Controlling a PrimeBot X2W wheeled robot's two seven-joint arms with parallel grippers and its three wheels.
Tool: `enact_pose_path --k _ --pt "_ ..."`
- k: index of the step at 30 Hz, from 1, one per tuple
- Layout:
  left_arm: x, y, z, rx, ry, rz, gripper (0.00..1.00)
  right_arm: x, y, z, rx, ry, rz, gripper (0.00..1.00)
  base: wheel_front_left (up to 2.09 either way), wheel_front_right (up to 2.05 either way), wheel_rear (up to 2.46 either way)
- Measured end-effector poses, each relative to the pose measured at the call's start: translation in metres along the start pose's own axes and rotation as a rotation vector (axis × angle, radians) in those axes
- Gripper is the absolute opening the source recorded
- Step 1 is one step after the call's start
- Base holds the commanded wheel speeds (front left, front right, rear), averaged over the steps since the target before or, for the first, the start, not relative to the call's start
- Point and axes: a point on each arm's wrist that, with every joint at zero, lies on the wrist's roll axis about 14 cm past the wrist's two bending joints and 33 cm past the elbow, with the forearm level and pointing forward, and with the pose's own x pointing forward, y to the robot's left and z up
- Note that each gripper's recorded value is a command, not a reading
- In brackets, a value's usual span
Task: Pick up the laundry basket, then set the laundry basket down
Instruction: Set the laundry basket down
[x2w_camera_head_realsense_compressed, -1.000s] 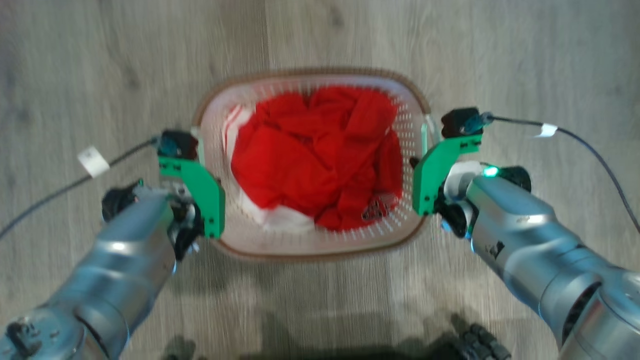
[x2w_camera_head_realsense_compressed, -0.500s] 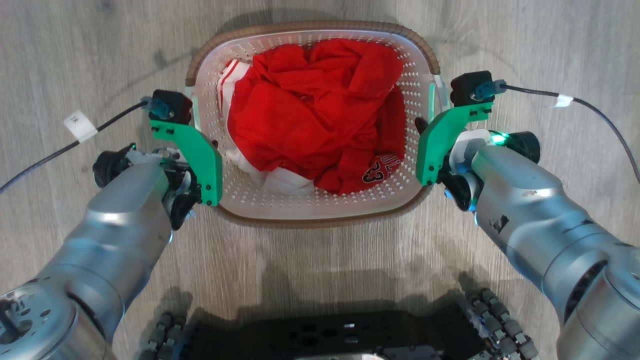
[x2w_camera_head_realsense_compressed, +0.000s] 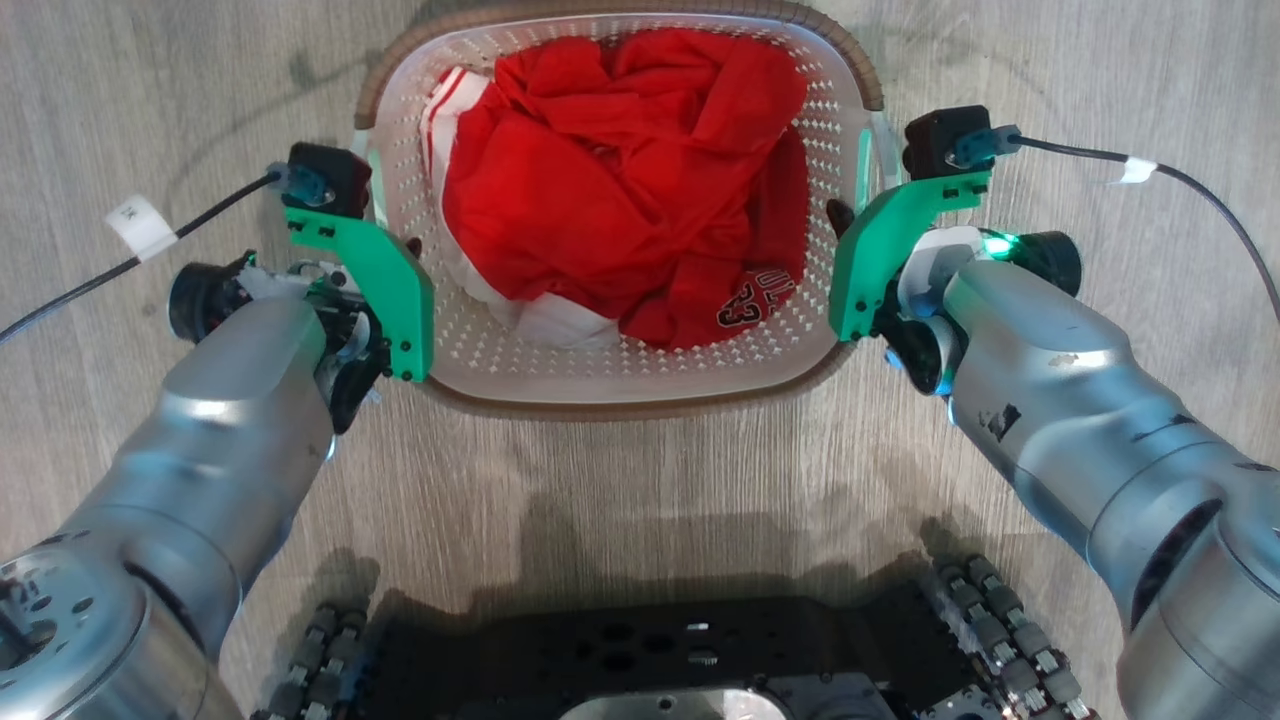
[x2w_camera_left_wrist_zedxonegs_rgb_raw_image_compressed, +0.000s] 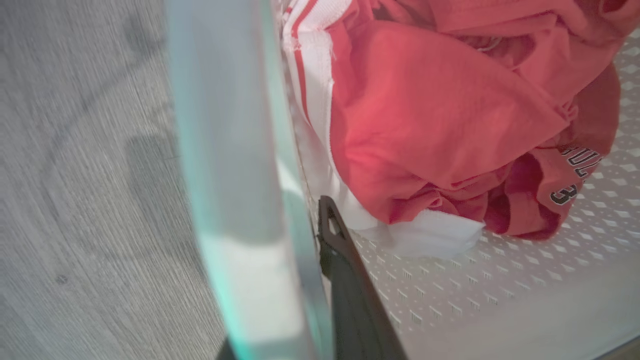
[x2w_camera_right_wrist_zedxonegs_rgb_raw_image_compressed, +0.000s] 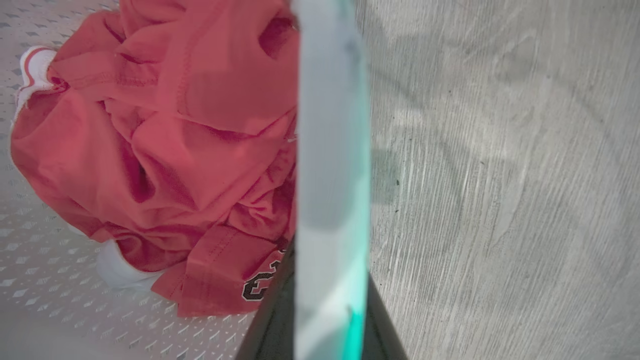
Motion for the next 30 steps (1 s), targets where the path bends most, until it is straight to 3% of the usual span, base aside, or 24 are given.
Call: enact_pose_path --k 13,15,16,17,30 --pt "0.004 0.007 0.003 0.005 -0.021 0.019 0.00 0.006 0.001 0.000 0.013 -0.006 0.007 0.00 0.00 0.00 0.00" --pt "0.004 0.009 0.004 0.003 -0.037 0.029 1.00 0.007 0.001 0.000 0.025 -0.001 0.008 0.00 0.00 0.00 0.00" --pt "0.004 0.010 0.005 0.002 -0.046 0.033 1.00 0.007 0.001 0.000 0.025 -0.002 0.008 0.33 0.00 0.00 0.00" --pt "0.004 0.011 0.006 0.002 -0.052 0.036 1.00 0.007 0.000 0.000 0.023 -0.008 0.004 1.00 0.00 0.00 0.00" --pt "0.000 0.016 0.021 0.017 -0.118 0.067 1.00 0.007 -0.002 0.001 0.024 -0.012 -0.008 1.00 0.00 0.00 0.00"
